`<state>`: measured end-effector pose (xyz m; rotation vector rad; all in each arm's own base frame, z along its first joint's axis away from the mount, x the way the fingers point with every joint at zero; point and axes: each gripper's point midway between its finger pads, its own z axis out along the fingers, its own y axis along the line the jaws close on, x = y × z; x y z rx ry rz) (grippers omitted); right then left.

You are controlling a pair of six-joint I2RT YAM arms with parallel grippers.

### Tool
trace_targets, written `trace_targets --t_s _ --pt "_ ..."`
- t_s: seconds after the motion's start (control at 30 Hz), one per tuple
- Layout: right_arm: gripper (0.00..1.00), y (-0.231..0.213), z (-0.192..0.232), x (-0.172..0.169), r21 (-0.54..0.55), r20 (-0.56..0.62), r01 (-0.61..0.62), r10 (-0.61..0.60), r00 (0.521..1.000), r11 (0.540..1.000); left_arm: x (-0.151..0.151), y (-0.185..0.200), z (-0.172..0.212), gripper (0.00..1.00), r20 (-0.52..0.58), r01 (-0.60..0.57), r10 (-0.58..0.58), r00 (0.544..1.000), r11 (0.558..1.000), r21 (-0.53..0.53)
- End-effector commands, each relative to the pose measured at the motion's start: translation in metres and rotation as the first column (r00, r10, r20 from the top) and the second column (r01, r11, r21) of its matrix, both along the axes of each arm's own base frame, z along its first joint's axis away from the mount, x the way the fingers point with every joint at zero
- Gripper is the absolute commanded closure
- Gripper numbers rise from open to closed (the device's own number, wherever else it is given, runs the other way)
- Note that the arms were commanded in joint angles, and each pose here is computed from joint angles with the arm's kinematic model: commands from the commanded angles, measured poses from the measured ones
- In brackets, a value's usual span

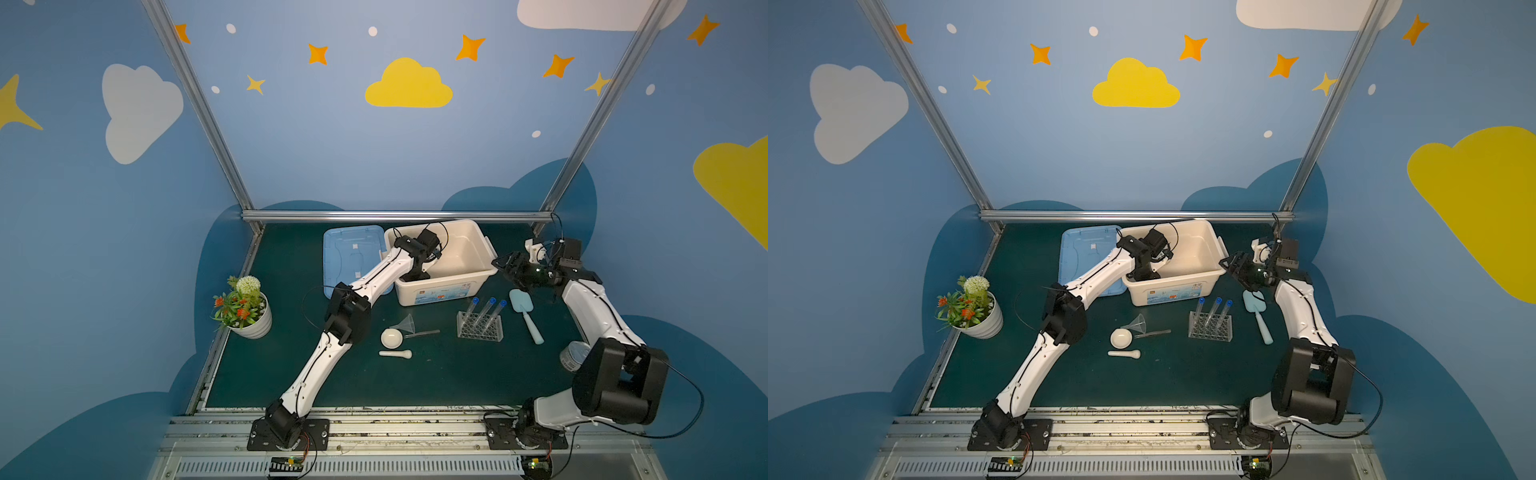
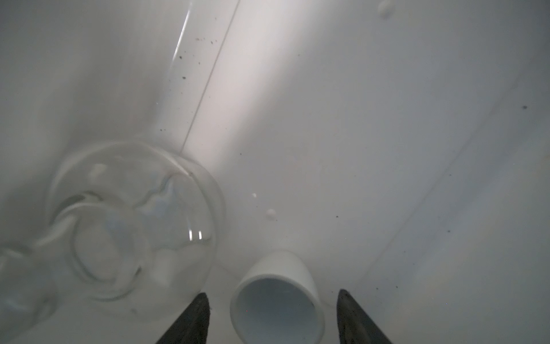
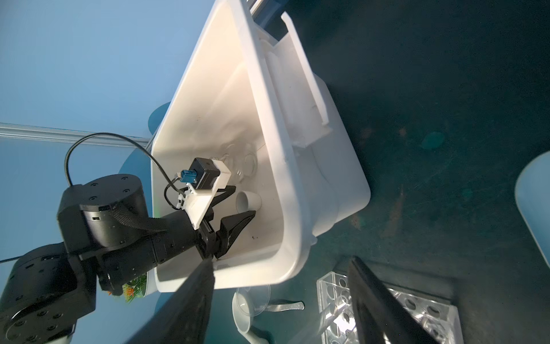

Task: Organize the chemistry lab equipment
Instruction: 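Open the left gripper and lift it up out of the bin, then move the left gripper down over the white mortar bowl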

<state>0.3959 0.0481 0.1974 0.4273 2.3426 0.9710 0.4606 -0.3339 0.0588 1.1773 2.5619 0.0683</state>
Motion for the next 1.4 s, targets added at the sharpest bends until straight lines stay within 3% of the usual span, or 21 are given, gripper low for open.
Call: trace_targets --t_s 0.0,0.17,0.23,0.5,0.67,0.87,1.0,1.37 --pt "0.29 0.002 0.000 0.001 0.015 0.001 -0.008 0.008 1.000 1.000 0.005 0.006 0.020 0.23 0.036 -0.035 0.035 0.999 0.999 -0.006" --pt "0.29 0.004 0.005 -0.001 0.020 0.016 -0.017 0.017 1.000 1.000 0.004 -0.005 0.061 0.11 0.070 -0.045 0.054 0.996 0.992 -0.115" --pt "0.29 0.004 0.006 -0.002 0.019 0.017 -0.018 0.018 1.000 1.000 0.003 -0.010 0.085 0.01 0.089 -0.049 0.065 0.994 0.983 -0.176" --pt "0.29 0.005 0.004 -0.005 0.018 0.016 -0.018 0.018 1.000 1.000 -0.008 -0.018 0.176 0.00 0.215 -0.028 0.101 0.971 0.947 -0.319" --pt "0.29 0.005 0.006 -0.005 0.015 0.023 -0.021 0.021 1.000 1.000 -0.025 -0.006 0.208 0.00 0.227 -0.059 0.149 0.962 0.930 -0.362" --pt "0.29 0.003 0.012 -0.007 0.005 0.043 -0.021 0.021 0.999 1.000 -0.052 0.027 0.221 0.00 0.251 -0.121 0.233 0.940 0.911 -0.394" --pt "0.27 0.002 0.015 -0.008 -0.005 0.051 -0.016 0.016 0.999 1.000 -0.077 0.063 0.208 0.00 0.261 -0.198 0.310 0.914 0.903 -0.380" --pt "0.24 -0.001 0.013 -0.009 -0.017 0.051 -0.006 0.006 0.999 1.000 -0.152 0.113 0.131 0.00 0.059 -0.437 0.482 0.874 0.833 -0.339"
